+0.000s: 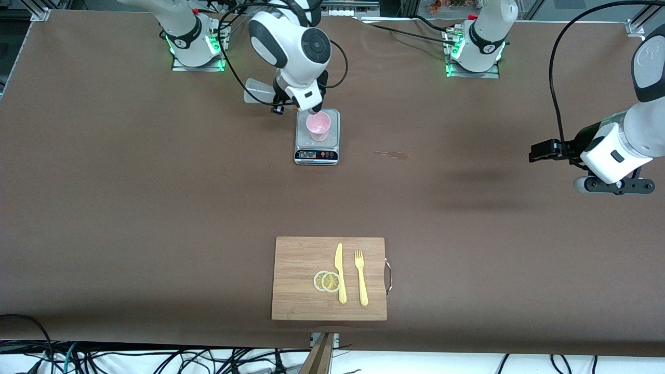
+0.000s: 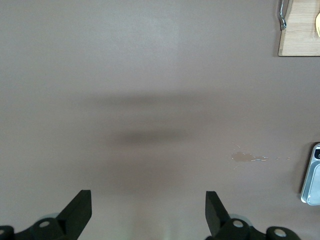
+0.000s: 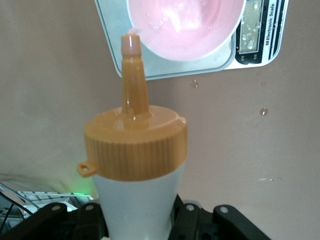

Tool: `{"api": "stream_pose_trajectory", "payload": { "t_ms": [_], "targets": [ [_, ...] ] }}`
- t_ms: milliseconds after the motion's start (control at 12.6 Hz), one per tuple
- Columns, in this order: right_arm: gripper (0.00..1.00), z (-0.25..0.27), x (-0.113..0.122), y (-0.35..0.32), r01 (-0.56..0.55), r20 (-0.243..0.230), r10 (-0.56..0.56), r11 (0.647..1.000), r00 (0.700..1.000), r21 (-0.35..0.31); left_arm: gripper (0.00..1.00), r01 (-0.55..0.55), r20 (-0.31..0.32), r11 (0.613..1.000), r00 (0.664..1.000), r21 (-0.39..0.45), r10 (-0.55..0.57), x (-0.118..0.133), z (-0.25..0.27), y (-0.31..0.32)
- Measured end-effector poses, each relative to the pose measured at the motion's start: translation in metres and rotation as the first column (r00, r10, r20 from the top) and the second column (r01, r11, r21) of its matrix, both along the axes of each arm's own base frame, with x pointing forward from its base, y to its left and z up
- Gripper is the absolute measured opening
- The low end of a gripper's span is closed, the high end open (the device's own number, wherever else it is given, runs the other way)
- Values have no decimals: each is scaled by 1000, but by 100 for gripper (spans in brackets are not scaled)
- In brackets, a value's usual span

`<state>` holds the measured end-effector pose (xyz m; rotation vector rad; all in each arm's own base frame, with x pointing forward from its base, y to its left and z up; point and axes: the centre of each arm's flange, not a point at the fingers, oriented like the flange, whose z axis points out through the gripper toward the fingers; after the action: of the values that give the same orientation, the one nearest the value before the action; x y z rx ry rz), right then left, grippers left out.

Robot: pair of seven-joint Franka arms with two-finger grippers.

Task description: Add sauce to pink cup with both arms

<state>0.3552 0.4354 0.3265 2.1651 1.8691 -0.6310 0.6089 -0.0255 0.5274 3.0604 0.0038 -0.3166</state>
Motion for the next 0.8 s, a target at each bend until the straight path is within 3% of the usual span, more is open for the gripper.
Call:
{"api": "stream_pose_trajectory", "payload": {
  "t_ms": [636,795],
  "targets": [
    [33,1,8,7,-7,4,7,1000,1000,-18,100,0,11,1000,1000,-1,0,2,4,0],
    [33,7,20,1,-12,-1,12,1000,1000,-3,100,-1,24,1000,1000,-2,1,6,8,1]
  ]
}}
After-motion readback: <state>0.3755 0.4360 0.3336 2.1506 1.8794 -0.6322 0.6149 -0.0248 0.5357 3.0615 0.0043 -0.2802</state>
